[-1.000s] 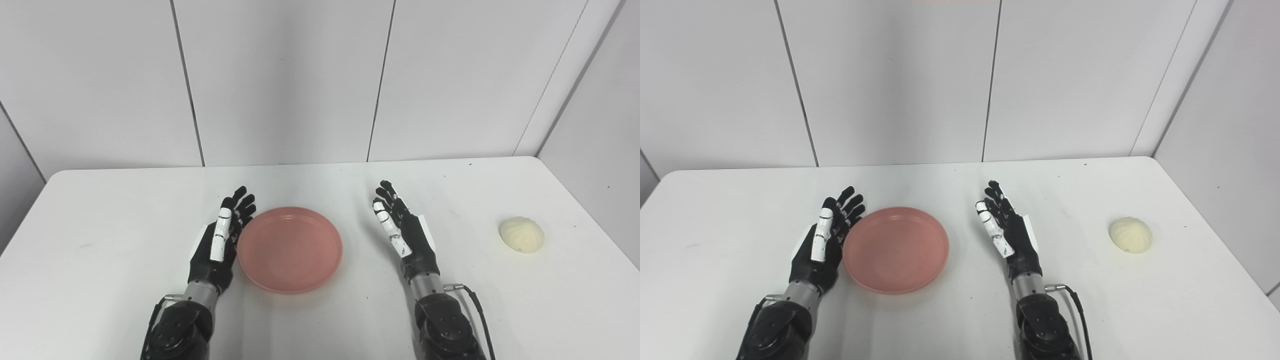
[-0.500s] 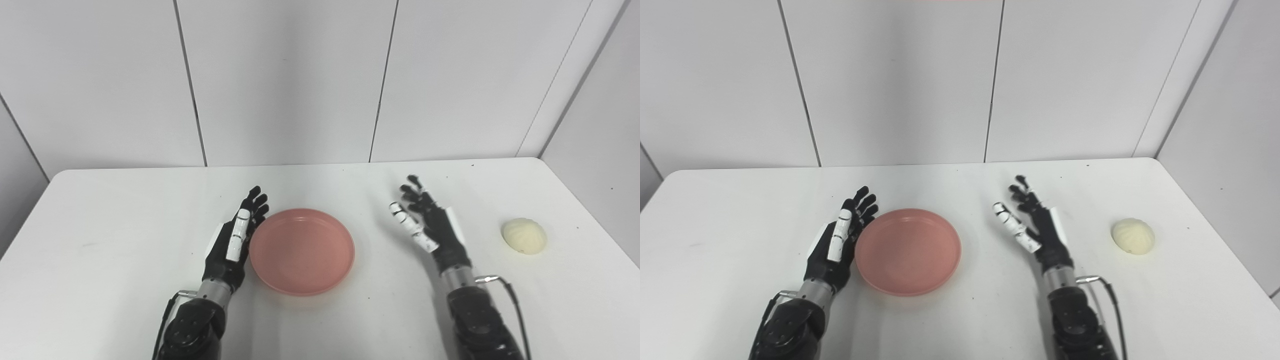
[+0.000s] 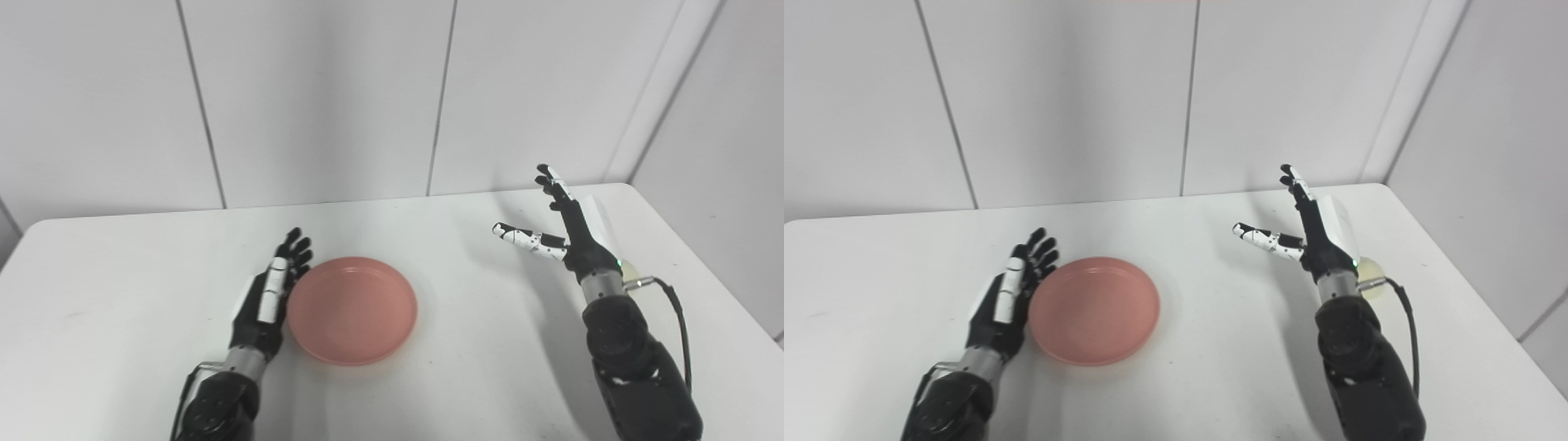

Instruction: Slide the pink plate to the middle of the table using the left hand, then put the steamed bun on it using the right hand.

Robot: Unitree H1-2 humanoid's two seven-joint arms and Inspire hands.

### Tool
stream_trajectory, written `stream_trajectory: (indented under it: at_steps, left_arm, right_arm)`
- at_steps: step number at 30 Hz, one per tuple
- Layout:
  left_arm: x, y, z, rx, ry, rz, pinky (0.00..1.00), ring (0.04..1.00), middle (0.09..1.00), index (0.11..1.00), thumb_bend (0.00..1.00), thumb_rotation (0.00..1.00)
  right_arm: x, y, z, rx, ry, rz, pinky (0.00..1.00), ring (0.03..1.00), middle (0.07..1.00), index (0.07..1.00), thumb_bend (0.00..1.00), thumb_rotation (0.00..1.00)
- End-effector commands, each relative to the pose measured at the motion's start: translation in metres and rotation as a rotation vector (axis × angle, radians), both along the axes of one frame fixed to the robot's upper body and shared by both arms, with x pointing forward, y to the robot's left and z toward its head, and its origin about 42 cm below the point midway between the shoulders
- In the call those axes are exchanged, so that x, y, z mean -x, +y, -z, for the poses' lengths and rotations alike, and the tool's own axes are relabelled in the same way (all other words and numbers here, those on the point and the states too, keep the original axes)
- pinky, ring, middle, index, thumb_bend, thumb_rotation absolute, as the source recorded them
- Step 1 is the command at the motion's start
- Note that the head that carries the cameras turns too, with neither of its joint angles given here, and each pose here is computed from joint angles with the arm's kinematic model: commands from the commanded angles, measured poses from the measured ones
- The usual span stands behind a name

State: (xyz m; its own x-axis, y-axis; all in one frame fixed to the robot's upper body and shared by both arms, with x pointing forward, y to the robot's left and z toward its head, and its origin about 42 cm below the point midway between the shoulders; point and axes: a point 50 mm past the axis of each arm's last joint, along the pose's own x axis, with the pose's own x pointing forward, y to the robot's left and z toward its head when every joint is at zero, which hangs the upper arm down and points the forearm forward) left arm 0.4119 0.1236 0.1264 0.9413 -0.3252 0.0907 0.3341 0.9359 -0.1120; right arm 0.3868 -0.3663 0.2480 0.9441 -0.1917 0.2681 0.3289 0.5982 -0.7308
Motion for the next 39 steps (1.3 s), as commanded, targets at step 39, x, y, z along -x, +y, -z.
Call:
stream_trajectory:
  at_steps: [39]
  left_arm:
    - [0.003, 0.028, 0.003, 0.003, 0.034, 0.007, 0.96, 0.953, 0.947, 0.932, 0.54, 1.0]
  right_arm:
    - [-0.003, -0.078, -0.01, 0.354, 0.422, 0.44, 1.0, 0.965, 0.96, 0.945, 0.87, 0.58]
